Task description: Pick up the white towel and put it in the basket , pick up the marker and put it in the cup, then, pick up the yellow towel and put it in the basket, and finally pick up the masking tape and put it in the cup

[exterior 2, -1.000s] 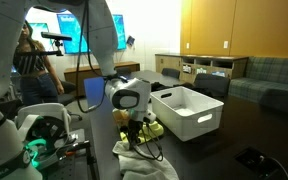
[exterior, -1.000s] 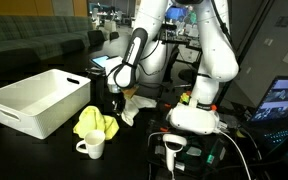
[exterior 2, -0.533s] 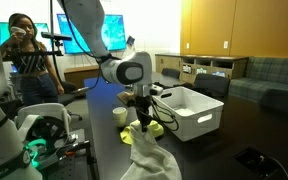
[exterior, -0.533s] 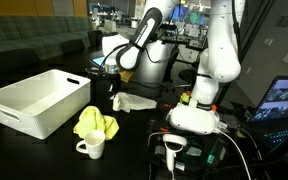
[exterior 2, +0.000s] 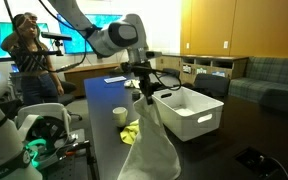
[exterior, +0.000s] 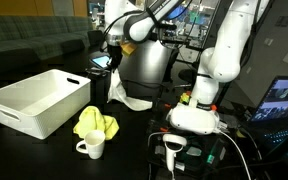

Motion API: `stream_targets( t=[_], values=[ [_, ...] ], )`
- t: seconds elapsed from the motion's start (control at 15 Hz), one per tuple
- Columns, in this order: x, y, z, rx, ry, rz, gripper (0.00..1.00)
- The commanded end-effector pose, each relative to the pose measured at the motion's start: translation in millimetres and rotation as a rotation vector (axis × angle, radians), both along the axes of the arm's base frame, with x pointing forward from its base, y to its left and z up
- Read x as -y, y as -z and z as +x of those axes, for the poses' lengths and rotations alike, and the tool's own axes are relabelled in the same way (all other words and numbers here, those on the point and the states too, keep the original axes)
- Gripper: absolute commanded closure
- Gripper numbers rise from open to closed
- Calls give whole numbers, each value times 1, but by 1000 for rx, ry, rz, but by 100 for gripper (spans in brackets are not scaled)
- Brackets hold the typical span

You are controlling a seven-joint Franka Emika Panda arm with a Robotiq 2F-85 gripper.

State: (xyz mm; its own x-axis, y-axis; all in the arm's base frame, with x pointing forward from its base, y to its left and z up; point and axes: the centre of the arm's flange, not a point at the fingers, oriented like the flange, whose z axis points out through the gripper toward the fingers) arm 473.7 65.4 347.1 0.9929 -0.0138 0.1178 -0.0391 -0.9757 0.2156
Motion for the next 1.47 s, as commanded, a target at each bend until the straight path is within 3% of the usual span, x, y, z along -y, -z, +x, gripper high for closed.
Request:
stream_targets(
  t=[0.0,0.33,0.67,0.93,1.4],
  values=[
    [-2,-85,-9,76,35,-30,98],
    [-11,-177,-23,224,83,-29,99],
    [-12,-240,-18,348,145,-22,99],
    [-15,-273,5,417,151,-14,99],
    [-44,-330,75,531,168,33,99]
  ],
)
